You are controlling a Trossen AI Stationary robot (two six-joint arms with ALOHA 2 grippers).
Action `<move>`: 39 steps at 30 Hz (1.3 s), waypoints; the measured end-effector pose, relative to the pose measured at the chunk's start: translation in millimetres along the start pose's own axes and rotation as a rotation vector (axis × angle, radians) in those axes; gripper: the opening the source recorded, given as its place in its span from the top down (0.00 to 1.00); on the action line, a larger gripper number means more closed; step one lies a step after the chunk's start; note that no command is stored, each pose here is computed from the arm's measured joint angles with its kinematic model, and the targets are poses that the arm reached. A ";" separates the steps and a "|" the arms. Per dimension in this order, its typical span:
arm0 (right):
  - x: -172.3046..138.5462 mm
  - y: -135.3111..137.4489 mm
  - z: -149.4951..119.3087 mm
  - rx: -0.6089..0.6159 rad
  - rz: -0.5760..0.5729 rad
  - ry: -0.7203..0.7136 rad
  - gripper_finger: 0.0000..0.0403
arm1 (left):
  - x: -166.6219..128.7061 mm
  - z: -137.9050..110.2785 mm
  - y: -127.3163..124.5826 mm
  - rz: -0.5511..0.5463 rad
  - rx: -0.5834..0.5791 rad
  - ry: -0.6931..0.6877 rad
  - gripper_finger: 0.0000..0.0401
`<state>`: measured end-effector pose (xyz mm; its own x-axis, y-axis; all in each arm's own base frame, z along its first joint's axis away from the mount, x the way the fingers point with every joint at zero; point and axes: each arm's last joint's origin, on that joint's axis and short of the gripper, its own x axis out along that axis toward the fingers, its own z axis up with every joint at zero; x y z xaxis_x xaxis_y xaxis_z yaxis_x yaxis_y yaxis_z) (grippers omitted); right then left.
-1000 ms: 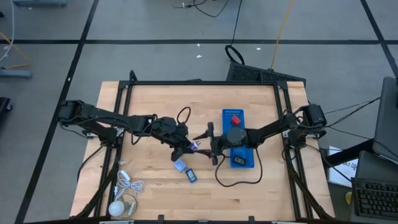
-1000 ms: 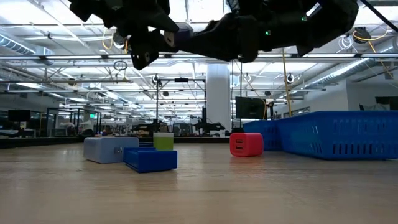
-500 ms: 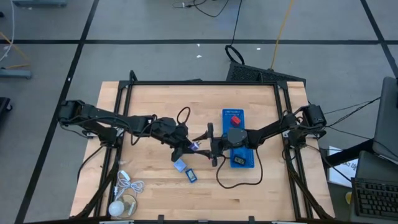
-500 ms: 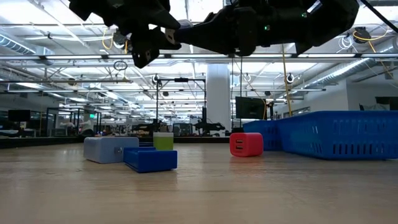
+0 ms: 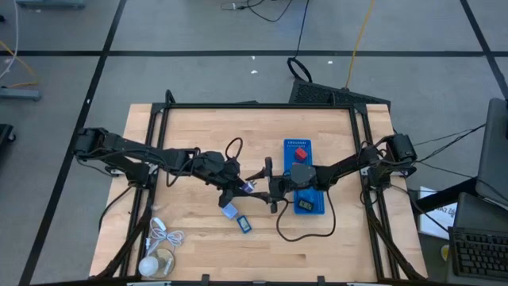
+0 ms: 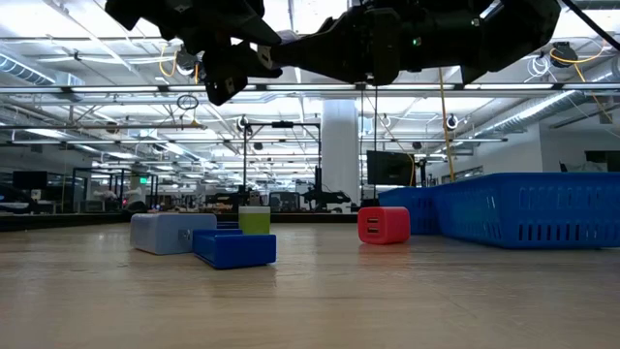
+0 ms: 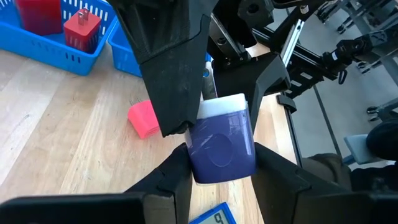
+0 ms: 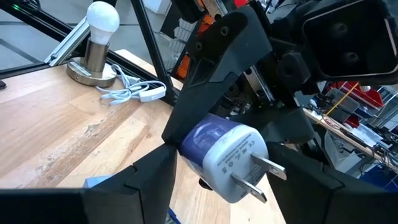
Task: Pick & Place Office items
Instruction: Put the purple charger adapter into the top blue bin
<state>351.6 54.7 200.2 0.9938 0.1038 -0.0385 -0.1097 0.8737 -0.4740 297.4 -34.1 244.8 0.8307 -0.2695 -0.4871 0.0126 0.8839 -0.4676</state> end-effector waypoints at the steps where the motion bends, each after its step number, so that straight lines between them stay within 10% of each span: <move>1: 0.0 0.0 0.0 -0.002 0.000 0.000 0.45 | 0.0 0.0 0.1 0.003 0.001 -0.001 0.67; 39: -0.3 0.3 -1.5 -0.019 0.006 0.014 0.63 | 0.3 -0.1 2.3 0.071 0.009 -0.023 0.54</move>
<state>351.3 54.3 198.7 0.9933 0.1018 -0.0539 -0.1152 0.8637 -0.4906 297.7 -32.2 243.5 0.8423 -0.1974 -0.5015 -0.0416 0.9039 -0.4256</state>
